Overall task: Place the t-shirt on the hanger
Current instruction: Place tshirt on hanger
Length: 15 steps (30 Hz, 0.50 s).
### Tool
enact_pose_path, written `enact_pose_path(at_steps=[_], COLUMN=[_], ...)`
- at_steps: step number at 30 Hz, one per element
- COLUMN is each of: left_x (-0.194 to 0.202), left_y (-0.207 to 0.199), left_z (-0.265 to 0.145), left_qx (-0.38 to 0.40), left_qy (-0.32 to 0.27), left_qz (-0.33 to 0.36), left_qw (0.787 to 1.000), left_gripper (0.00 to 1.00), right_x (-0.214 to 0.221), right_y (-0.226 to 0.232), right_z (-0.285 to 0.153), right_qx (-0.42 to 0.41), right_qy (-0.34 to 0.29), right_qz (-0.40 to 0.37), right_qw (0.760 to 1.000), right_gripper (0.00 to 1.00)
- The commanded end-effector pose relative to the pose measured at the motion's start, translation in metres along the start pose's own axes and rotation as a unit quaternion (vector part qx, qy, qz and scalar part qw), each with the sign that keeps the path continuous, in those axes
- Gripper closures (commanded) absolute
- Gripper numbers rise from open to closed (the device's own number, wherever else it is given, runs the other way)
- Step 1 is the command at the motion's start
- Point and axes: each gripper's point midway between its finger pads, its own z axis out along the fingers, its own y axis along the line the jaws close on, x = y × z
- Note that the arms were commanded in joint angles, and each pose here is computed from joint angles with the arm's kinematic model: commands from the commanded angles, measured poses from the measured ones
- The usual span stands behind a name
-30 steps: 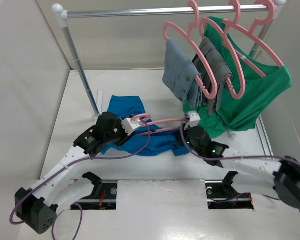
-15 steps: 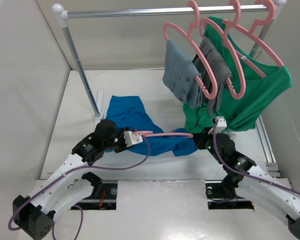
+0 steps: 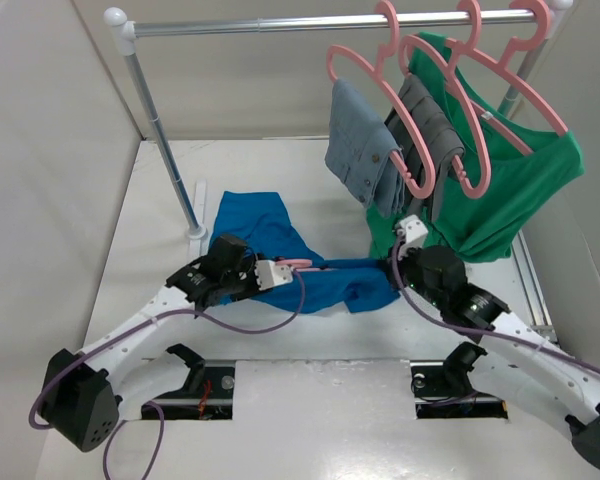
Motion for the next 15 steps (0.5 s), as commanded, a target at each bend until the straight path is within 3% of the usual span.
enact_pose_path(at_steps=[1, 9, 13, 15], left_x=[-0.010, -0.059, -0.059, -0.058], left_y=[0.027, 0.019, 0.017, 0.013], left_z=[-0.019, -0.036, -0.041, -0.044], left_qx=[-0.043, 0.005, 0.006, 0.013], left_qy=[0.008, -0.097, -0.100, -0.099], left_qz=[-0.008, 0.046, 0.077, 0.082], left_qw=[0.999, 0.994, 0.992, 0.992], left_gripper=[1.00, 1.00, 1.00, 1.00], right_x=[-0.034, -0.057, -0.082, -0.088], right_y=[0.030, 0.108, 0.122, 0.126], right_z=[0.008, 0.035, 0.035, 0.031], right_qx=[-0.067, -0.217, -0.242, -0.252], right_qy=[-0.029, -0.035, -0.057, -0.061], right_qz=[-0.116, -0.203, -0.211, -0.211], right_qw=[0.991, 0.954, 0.945, 0.943], right_gripper=[1.00, 0.99, 0.86, 0.74])
